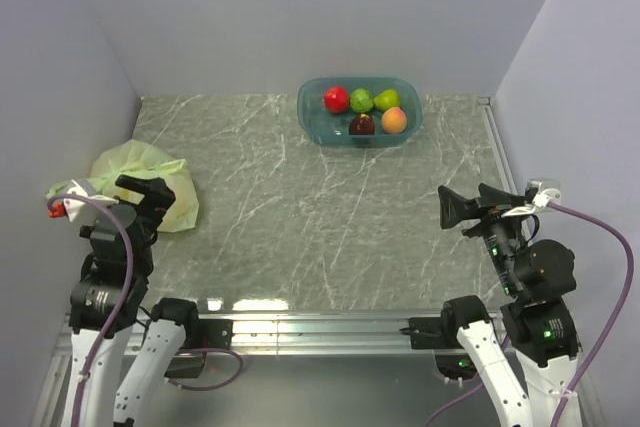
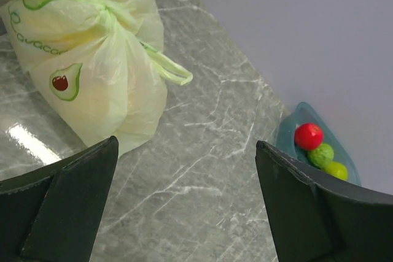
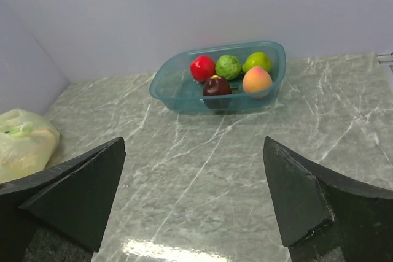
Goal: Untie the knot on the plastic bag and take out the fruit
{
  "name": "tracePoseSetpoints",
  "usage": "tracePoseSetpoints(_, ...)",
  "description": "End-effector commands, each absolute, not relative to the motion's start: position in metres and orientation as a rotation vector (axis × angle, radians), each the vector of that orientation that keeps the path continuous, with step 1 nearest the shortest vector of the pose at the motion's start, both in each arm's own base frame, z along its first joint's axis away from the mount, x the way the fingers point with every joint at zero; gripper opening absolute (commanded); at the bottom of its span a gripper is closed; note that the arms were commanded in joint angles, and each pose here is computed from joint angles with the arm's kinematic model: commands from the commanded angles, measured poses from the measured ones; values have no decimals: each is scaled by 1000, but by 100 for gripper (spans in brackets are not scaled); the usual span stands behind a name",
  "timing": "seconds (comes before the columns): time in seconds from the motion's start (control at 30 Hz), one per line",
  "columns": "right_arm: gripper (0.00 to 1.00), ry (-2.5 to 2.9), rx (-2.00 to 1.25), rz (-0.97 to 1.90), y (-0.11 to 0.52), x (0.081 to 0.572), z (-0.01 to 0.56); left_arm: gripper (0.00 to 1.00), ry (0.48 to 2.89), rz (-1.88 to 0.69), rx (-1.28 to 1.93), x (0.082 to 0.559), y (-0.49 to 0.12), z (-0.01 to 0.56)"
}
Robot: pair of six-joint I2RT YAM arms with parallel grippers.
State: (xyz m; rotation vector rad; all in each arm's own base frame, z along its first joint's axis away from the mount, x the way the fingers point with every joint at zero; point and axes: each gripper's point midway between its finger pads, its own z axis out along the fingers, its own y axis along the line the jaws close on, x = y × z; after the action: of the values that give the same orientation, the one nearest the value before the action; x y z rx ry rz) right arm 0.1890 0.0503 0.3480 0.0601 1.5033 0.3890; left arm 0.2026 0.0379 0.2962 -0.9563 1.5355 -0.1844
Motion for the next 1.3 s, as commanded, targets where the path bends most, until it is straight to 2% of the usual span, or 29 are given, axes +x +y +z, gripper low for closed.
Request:
tracePoseSetpoints(0.0, 100, 1479, 45, 421, 57, 193, 352, 99, 1593, -183, -981, 211, 33, 282)
tracePoseSetpoints(0.3, 100, 1626, 44, 438, 64, 203, 328, 99, 1945, -102, -1057, 262, 7, 214)
tracePoseSetpoints(0.43, 100, 1687, 33, 465, 71, 203, 314, 99, 2037, 40, -1115, 294, 16, 182)
tracePoseSetpoints(0.57, 100, 1700, 41, 529, 79, 203, 306, 99, 2017, 102, -1202, 316, 44, 171)
tracePoseSetpoints(0.7, 100, 1698, 14, 578, 88, 200, 306, 99, 1942, 203, -1326, 317, 94, 162)
tracePoseSetpoints(0.87, 100, 1694, 17, 557, 86, 202, 303, 98, 1974, 283, -1362, 327, 117, 139)
tracePoseSetpoints(0.93, 100, 1696, 5, 556, 87, 203, 303, 85, 2011, 289, -1352, 335, 118, 130)
tracePoseSetpoints(0.97, 100, 1701, 2, 557, 88, 204, 303, 67, 2049, 286, -1327, 336, 115, 126)
tracePoseSetpoints(1.0, 100, 1701, -2, 558, 89, 206, 304, 56, 2080, 269, -1307, 338, 109, 123)
tracePoseSetpoints(1.03, 100, 1704, -8, 559, 90, 207, 304, 35, 2110, 251, -1281, 340, 103, 118)
tracePoseSetpoints(1.1, 100, 1707, -11, 560, 91, 210, 306, 18, 2166, 241, -1176, 343, 83, 117)
tracePoseSetpoints(1.13, 100, 1709, -16, 562, 92, 211, 306, 4, 2190, 247, -1118, 340, 74, 117)
tracePoseSetpoints(1.17, 100, 1712, -18, 562, 93, 212, 307, 1, 2212, 231, -1068, 340, 62, 118)
tracePoseSetpoints(1.27, 100, 1725, -20, 569, 95, 216, 305, 0, 2315, 107, -816, 337, -1, 122)
